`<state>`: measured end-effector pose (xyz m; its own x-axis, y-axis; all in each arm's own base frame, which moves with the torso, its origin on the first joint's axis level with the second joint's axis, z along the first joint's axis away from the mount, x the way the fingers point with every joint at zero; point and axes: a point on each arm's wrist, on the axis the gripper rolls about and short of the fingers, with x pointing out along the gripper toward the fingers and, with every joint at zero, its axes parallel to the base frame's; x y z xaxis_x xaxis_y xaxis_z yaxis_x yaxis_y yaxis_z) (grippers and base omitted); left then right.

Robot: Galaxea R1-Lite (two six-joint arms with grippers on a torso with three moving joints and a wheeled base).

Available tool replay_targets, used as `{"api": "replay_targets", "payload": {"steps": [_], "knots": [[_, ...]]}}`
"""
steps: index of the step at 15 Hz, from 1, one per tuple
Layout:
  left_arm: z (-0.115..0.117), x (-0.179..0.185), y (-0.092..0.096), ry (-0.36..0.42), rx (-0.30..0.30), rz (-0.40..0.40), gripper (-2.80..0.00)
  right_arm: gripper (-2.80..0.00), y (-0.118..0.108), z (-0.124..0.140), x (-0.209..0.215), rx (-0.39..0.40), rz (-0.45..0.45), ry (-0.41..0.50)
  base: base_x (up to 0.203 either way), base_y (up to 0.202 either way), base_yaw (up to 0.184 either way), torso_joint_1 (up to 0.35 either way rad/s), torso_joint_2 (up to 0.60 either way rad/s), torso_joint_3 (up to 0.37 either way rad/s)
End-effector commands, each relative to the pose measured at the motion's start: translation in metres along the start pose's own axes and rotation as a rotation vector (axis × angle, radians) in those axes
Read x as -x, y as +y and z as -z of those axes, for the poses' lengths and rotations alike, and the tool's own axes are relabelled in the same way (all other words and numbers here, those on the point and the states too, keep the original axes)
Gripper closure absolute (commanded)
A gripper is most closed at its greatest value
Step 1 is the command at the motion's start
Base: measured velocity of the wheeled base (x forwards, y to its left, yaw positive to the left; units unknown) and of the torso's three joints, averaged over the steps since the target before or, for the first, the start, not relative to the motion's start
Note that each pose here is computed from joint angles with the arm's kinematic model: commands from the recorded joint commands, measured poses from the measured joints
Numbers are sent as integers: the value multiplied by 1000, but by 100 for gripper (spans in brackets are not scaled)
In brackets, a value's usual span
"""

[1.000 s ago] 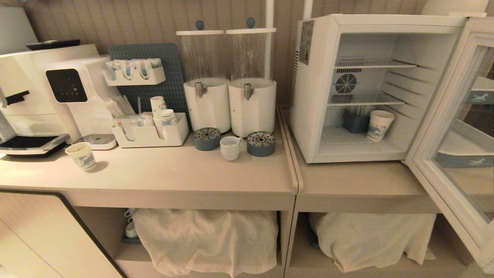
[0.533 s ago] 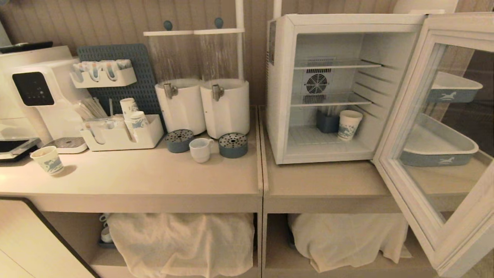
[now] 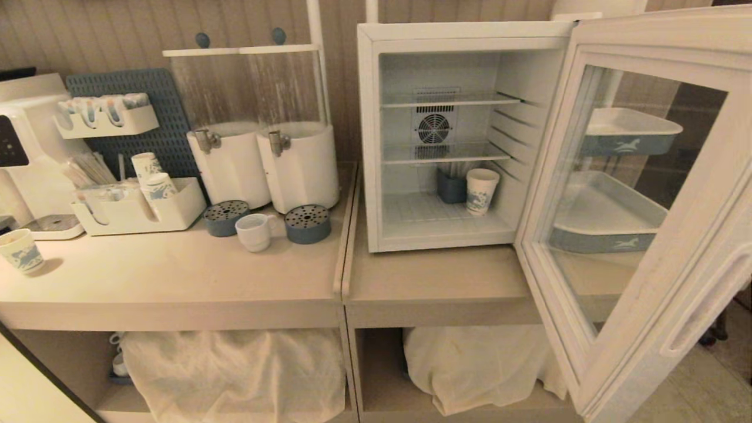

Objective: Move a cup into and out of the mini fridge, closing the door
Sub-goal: Close the freezer door

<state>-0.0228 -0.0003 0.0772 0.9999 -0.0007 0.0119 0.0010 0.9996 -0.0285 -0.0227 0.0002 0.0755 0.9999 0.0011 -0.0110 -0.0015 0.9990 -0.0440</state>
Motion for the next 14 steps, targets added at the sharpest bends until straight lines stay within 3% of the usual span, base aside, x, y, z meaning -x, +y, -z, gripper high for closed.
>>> {"api": "replay_targets", "payload": {"steps": [1, 6, 8, 12, 14], "knots": [[0, 0, 0, 0, 1, -1, 0, 0, 0, 0, 0, 0, -1, 2, 0, -194, -7, 3, -2, 3], [0, 0, 0, 0, 2, -1, 0, 0, 0, 0, 0, -6, 1, -5, 0, -191, -9, 5, 4, 1], [0, 0, 0, 0, 4, -1, 0, 0, 0, -2, 1, -50, 11, -22, 0, -115, -7, -1, 2, 5], [0, 0, 0, -2, 2, -1, 0, 0, -4, -69, 32, -100, 28, -186, 0, 0, 0, 0, 0, 0], [0, 0, 0, -1, 2, -1, 0, 0, -6, -110, 39, -155, 42, -182, 0, 0, 0, 0, 0, 0]]}}
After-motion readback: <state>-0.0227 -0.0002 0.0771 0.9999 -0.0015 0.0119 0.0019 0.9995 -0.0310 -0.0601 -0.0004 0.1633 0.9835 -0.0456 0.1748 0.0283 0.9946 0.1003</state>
